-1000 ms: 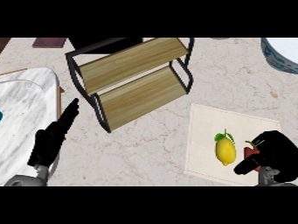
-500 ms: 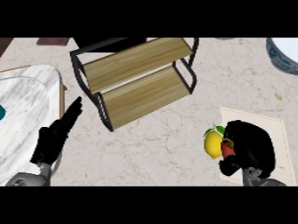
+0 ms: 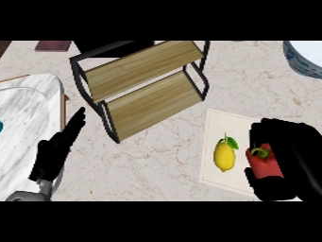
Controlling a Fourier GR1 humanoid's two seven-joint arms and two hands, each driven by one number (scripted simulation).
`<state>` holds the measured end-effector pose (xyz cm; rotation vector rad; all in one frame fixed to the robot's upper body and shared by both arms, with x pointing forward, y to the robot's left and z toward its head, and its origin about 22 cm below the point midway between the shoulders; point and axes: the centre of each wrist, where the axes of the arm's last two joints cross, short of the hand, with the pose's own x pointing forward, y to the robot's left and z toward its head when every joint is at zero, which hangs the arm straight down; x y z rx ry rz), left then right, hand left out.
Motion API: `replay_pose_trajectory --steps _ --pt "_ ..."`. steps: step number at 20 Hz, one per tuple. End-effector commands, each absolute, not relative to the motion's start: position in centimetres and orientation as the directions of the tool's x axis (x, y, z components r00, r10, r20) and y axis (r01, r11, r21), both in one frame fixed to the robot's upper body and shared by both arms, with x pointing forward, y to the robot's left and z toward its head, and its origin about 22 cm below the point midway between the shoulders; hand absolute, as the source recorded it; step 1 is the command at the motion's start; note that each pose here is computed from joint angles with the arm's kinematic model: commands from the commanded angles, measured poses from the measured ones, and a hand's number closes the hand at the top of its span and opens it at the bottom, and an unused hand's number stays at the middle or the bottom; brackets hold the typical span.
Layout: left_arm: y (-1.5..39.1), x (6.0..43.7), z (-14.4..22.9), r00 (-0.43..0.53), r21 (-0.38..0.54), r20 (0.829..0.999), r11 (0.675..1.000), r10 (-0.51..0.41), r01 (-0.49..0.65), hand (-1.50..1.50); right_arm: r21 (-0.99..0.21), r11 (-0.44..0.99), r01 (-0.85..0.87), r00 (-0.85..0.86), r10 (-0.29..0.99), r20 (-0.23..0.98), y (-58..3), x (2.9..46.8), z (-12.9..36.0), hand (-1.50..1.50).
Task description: Pick the bell pepper from the placemat and place it in the tiered shelf
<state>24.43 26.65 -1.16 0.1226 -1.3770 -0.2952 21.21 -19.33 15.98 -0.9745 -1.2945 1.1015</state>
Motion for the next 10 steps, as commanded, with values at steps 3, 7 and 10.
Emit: replay_pose_trajectory --steps 3,7,10 --pt "26.6 23.2 -3.1 0.227 0.233 0.938 0.961 -0.263 0.151 0.0 -0.88 0.458 0.125 -0.124 0.888 0.444 -18.9 20.4 21.9 1.5" --pt "25.9 24.2 -3.3 0.214 0.233 0.941 0.962 -0.26 0.144 0.0 -0.833 0.525 0.174 -0.151 0.85 0.504 -18.8 22.0 25.4 1.5" --pt "25.6 23.5 -3.5 0.233 0.234 0.936 0.961 -0.264 0.148 0.0 -0.832 0.518 0.198 -0.141 0.855 0.499 -17.0 23.3 28.6 1.5"
